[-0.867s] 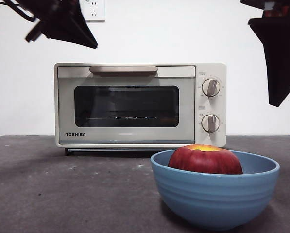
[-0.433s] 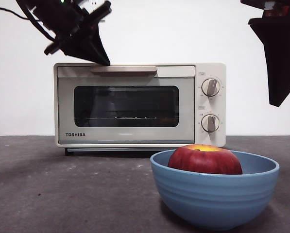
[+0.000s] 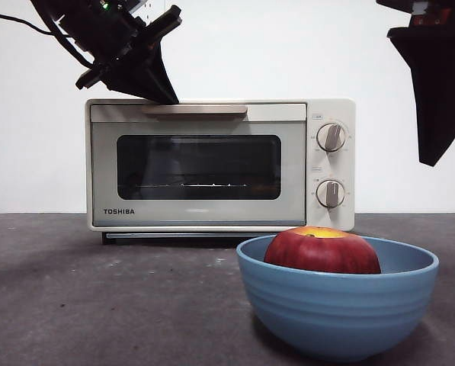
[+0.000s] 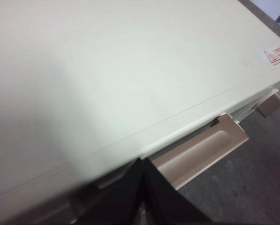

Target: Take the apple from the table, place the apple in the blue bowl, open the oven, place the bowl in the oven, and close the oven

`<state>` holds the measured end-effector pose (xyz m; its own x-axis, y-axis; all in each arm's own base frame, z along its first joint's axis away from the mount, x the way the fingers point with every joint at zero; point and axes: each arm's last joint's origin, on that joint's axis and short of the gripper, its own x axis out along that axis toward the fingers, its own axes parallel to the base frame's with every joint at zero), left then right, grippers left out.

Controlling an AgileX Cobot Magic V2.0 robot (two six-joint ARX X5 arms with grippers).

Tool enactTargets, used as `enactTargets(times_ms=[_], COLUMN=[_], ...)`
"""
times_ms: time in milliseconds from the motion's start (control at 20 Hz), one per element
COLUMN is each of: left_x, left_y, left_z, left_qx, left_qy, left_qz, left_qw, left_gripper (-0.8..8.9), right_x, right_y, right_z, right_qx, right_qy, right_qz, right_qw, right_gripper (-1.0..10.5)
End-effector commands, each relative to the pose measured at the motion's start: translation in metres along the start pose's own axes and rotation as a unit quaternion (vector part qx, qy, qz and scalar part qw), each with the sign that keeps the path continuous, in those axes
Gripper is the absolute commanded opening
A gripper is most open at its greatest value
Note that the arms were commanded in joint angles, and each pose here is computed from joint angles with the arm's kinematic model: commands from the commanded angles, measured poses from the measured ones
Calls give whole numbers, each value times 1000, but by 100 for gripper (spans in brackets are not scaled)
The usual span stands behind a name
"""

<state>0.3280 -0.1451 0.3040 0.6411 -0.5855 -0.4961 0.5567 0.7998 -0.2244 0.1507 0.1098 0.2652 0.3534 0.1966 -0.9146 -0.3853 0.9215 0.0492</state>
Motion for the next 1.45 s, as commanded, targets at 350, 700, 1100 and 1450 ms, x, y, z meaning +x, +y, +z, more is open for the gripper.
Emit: enactTargets(times_ms=[350,700,1100,1450], left_x=[15,16,2,-65], left_y=[-30,-54,-78,-80], left_z=[-23,-40,-48,-18], left_qx=[11,18,47,50], left_qy=[104,176,221,123], left_qz=[-31,-52,-75,-74], left_qw=[994,983,971,988], left_gripper=[7,7,7,7], right_x=[0,-10,-28,-28], right_y=[1,-1,-6,-4], right_z=[1,-6,-22,-16], right_qx=[2,4,19,21], right_qy=[1,-5,-10,-38], right_qz=[1,3,4,12], right_qw=[1000,1000,1000,999], right_gripper=[436,436,436,436])
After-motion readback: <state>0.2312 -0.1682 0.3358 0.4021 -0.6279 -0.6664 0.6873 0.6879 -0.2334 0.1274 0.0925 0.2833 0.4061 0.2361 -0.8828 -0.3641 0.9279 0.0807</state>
